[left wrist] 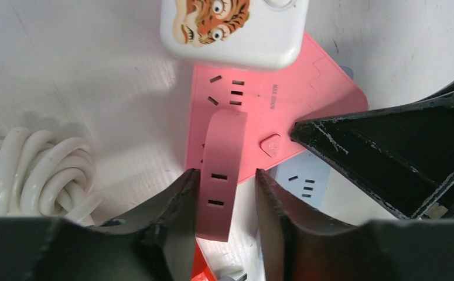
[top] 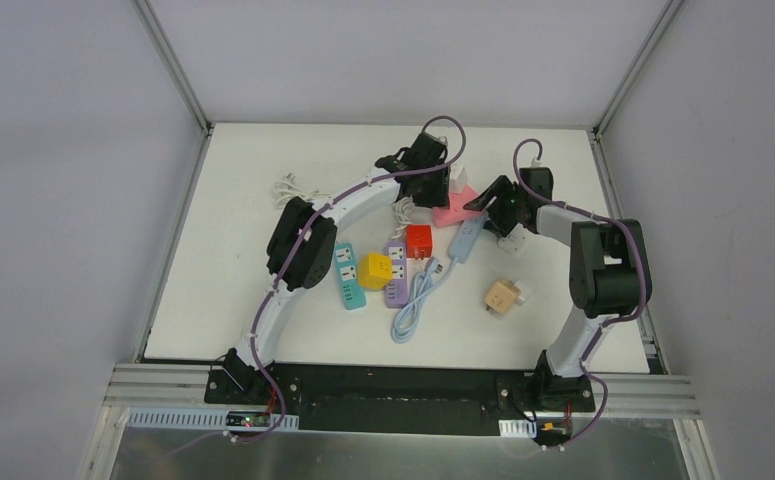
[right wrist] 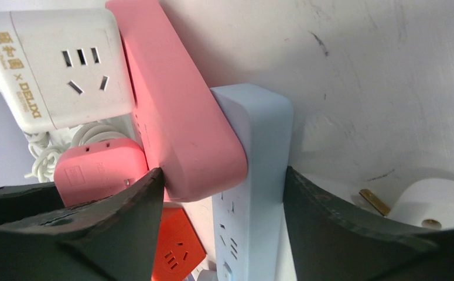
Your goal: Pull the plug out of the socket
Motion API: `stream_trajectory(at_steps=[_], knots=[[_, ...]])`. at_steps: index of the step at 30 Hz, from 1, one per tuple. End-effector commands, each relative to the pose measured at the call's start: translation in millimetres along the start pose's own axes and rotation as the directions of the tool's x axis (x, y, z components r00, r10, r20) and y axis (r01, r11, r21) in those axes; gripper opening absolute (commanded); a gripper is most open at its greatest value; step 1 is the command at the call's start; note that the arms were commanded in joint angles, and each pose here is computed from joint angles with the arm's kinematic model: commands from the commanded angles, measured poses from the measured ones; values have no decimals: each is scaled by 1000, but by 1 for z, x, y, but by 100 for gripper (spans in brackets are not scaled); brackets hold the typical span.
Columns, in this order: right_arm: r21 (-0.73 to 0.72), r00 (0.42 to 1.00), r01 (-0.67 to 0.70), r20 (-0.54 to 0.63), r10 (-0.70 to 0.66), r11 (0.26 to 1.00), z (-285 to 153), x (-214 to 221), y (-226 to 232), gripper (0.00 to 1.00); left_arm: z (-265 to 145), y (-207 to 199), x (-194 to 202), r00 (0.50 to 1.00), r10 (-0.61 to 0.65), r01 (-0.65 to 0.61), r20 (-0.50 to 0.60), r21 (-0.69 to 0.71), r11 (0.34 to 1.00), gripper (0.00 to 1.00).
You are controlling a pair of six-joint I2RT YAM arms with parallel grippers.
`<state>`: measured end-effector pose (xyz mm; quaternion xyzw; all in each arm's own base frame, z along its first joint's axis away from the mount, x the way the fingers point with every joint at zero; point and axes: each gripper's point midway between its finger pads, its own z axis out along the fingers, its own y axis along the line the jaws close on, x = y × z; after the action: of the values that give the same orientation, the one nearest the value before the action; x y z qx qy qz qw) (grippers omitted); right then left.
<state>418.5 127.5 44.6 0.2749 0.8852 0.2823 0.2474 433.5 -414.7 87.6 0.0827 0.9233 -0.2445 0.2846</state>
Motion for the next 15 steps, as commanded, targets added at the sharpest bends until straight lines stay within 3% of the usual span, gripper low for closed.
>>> stream_trajectory(at_steps=[1, 7, 11, 15], knots=[[35, 999, 2, -50, 0, 999, 8, 17, -22, 55, -9, -11, -20, 999, -23, 22, 23, 66, 998, 29], [134, 998, 31, -49, -25, 990, 7, 22, -47, 47, -26, -11, -33, 998, -45, 41, 47, 75, 996, 0], [214, 997, 38, -69, -23, 976, 6, 30, -65, 43, -40, -21, -45, 994, -82, 73, 72, 122, 990, 0], [259, 996, 60, -85, -39, 964, 9, 36, -70, 24, -45, -50, -54, 978, -199, 173, 59, 304, 937, 0]])
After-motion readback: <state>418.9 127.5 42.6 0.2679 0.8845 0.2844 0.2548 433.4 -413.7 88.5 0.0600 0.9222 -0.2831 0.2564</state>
